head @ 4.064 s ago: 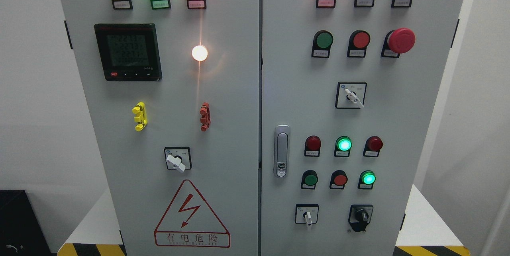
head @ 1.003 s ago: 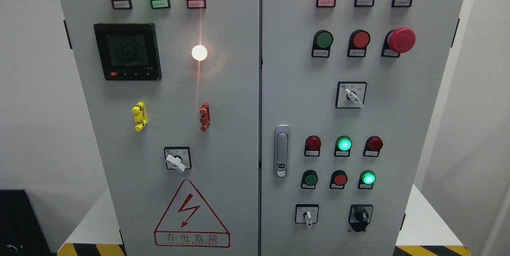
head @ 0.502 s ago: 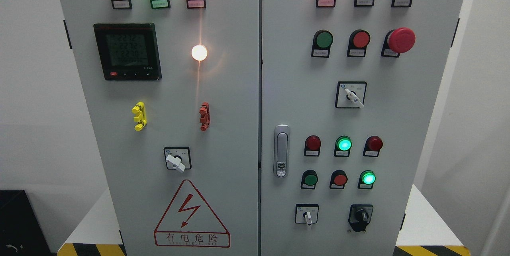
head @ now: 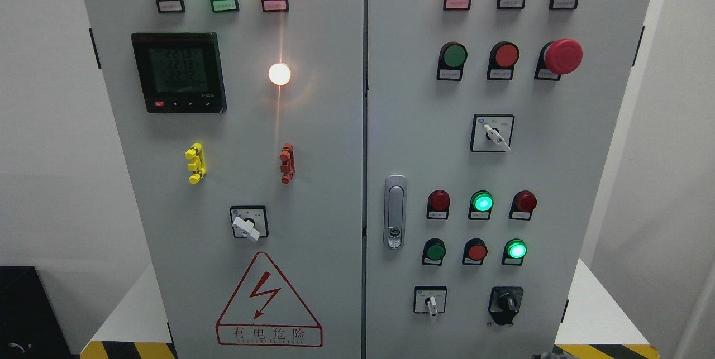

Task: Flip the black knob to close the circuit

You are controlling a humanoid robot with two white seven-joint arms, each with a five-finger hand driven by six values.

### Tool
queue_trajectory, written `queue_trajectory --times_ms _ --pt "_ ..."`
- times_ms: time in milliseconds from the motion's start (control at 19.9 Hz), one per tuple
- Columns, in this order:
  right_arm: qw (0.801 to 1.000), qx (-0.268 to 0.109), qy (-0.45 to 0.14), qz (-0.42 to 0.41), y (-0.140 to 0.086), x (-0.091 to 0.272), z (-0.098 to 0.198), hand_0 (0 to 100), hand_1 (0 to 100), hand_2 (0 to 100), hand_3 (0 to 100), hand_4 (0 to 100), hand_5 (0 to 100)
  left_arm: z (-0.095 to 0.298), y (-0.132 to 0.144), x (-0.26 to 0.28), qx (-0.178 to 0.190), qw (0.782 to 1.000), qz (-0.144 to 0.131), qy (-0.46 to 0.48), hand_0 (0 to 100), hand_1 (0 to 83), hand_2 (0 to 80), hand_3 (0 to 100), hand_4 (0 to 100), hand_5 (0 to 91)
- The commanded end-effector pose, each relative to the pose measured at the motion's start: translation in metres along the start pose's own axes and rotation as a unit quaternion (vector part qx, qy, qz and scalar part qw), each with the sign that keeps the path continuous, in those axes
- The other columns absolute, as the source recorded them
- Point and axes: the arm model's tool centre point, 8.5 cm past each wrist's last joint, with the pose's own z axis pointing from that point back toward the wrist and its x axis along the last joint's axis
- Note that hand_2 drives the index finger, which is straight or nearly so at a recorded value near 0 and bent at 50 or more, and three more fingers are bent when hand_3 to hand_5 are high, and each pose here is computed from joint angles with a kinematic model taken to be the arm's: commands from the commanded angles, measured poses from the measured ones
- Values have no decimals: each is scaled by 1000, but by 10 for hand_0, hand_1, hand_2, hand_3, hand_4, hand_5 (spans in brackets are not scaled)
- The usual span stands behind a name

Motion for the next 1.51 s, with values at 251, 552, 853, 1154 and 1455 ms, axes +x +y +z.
queue_trajectory --times_ms 251,552,853,1154,1455 --pt "1000 3 14 19 -5 3 -30 0 0 913 1000 965 976 0 0 0 0 1000 0 0 120 556 0 0 0 0" --pt "999 13 31 24 -6 2 -33 0 0 916 1000 973 981 0 0 0 0 1000 0 -1 120 556 0 0 0 0" --pt "999 11 30 20 -8 5 -34 0 0 924 1000 979 984 0 0 0 0 1000 -1 0 120 556 0 0 0 0" --pt "999 3 26 19 -14 9 -41 0 0 924 1000 980 988 0 0 0 0 1000 0 0 120 556 0 0 0 0" --pt "999 10 27 21 -14 9 -45 0 0 924 1000 981 988 0 0 0 0 1000 0 0 120 556 0 0 0 0"
